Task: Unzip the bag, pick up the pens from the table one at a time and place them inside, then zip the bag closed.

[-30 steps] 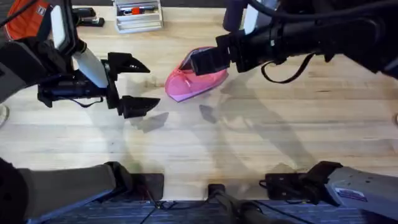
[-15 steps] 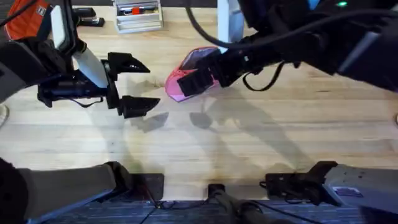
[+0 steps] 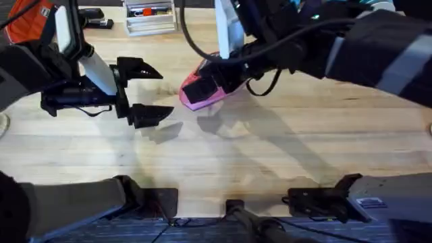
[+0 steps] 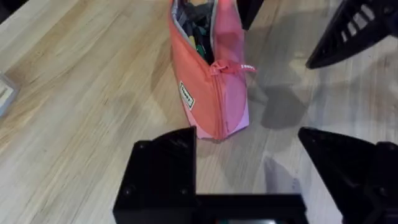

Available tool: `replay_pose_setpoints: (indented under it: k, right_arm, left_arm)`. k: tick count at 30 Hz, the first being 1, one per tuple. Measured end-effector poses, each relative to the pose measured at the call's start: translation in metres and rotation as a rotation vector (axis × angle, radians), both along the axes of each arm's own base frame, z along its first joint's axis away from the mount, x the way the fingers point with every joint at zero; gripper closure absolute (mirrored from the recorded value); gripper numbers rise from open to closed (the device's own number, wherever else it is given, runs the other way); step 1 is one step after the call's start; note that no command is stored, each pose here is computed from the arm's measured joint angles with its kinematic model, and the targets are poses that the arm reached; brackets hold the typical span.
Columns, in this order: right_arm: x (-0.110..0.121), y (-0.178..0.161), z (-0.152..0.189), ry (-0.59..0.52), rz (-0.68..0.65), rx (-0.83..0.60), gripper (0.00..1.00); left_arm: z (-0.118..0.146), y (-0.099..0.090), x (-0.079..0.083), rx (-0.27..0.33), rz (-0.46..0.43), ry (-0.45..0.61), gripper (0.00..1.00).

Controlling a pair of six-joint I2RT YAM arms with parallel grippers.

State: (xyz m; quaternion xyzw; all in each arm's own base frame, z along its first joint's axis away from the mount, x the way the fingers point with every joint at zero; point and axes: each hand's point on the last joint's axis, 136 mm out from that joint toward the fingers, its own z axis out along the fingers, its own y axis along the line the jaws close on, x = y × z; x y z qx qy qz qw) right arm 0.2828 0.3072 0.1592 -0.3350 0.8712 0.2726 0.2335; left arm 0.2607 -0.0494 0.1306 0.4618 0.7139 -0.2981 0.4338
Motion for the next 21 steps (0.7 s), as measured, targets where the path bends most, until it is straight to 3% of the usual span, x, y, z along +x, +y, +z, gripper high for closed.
replay_pose_setpoints:
  k: [13,21]
  right_arm:
    - [-0.007,0.025,-0.012,-0.011,0.055,0.009,0.004]
    - [0.001,0.026,-0.025,0.016,-0.015,-0.014,0.004]
  left_arm:
    - [0.0,0.0,0.0,0.0,0.0,0.0,0.007]
    - [0.0,0.0,0.0,0.0,0.0,0.0,0.007]
